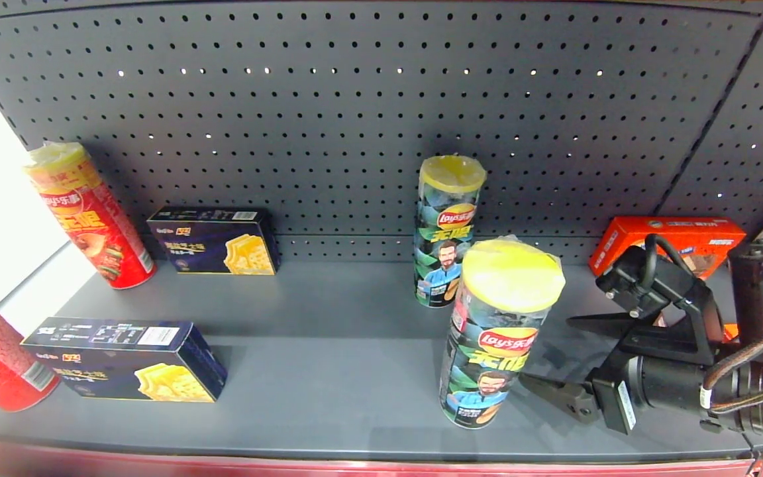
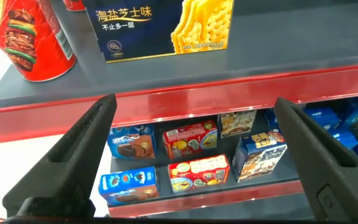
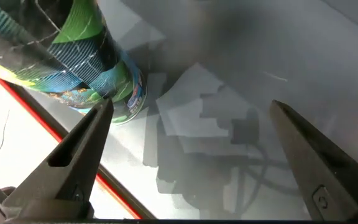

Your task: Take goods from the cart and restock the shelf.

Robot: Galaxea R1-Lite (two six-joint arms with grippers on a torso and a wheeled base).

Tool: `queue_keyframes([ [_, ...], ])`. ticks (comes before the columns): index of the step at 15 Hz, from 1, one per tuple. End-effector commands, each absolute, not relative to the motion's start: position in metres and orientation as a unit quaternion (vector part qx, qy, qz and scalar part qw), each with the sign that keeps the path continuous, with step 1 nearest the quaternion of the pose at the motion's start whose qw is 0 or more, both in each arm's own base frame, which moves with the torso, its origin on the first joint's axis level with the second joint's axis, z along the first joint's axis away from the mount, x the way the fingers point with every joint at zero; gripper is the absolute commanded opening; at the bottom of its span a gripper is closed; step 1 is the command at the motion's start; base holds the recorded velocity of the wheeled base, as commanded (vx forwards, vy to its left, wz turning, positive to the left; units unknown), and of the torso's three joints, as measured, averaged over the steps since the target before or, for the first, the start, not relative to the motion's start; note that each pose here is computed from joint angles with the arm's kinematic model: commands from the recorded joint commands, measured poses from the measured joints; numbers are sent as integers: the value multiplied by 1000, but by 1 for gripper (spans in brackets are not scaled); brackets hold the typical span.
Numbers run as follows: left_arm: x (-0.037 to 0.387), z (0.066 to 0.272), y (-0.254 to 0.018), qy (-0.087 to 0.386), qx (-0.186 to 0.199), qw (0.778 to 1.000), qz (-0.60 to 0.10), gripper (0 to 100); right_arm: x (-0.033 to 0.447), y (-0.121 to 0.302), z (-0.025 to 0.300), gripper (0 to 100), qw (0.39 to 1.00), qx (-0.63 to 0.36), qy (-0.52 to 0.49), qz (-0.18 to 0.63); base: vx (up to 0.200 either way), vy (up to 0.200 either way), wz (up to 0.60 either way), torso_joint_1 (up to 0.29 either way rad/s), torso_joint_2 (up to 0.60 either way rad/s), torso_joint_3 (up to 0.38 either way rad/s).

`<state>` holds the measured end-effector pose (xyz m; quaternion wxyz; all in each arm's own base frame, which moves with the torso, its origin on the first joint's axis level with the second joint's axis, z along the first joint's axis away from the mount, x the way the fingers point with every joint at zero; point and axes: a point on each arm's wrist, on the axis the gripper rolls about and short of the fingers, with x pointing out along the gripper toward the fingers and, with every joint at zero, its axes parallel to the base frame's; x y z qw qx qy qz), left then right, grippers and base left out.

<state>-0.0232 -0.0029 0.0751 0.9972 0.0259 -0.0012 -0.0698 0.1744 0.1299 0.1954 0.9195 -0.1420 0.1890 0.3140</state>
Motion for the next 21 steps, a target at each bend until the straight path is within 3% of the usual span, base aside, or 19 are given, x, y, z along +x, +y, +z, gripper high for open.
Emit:
queue_keyframes([
  [1,-23,75,-3,0,26,997,-70,100,173,130,195,100,919,-143,189,316,0,0,0,0,0,0],
  [21,-23,75,-3,0,26,997,-70,100,187,138,200,100,921,-140,186,311,0,0,0,0,0,0],
])
